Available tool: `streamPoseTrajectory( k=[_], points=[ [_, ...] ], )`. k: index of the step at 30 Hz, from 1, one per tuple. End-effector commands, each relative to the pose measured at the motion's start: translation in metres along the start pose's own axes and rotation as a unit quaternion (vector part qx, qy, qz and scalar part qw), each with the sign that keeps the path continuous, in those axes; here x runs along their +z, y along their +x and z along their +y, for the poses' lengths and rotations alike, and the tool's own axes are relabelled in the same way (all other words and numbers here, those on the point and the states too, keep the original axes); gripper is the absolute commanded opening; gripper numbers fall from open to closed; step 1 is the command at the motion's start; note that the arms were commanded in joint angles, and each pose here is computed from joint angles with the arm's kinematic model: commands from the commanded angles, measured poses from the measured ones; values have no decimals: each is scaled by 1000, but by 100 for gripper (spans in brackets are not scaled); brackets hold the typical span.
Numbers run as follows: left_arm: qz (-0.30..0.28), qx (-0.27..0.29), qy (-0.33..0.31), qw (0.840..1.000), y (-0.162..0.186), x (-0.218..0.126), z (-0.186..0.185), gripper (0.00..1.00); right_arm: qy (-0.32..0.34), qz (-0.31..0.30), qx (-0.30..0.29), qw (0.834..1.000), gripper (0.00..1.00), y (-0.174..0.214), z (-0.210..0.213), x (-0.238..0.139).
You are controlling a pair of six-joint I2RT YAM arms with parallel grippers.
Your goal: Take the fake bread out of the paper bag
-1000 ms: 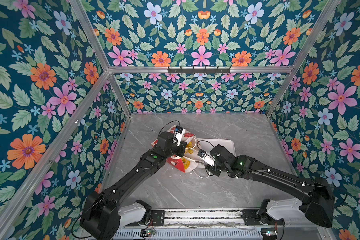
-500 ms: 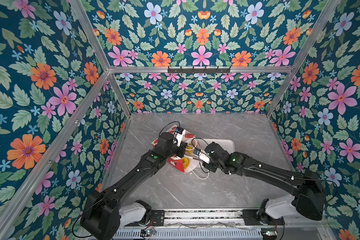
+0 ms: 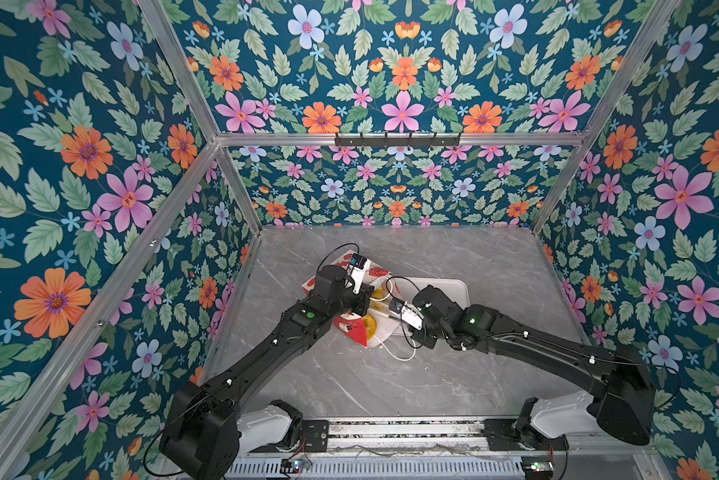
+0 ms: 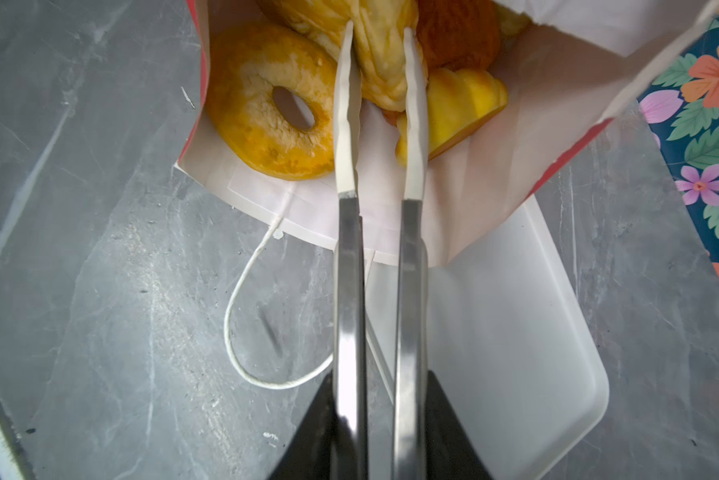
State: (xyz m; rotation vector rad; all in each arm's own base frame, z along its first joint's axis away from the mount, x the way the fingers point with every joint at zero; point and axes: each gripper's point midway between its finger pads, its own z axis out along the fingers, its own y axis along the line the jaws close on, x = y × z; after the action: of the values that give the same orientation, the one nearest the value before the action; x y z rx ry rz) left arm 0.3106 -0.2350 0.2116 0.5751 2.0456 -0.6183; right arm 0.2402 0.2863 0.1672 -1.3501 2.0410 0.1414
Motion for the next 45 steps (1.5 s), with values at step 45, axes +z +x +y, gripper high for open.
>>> streamPoseTrajectory(
  k=[45],
  points=[
    [-112, -102, -17, 988, -59, 17, 12, 6, 10, -76, 248, 966, 10, -55, -26, -34]
  ],
)
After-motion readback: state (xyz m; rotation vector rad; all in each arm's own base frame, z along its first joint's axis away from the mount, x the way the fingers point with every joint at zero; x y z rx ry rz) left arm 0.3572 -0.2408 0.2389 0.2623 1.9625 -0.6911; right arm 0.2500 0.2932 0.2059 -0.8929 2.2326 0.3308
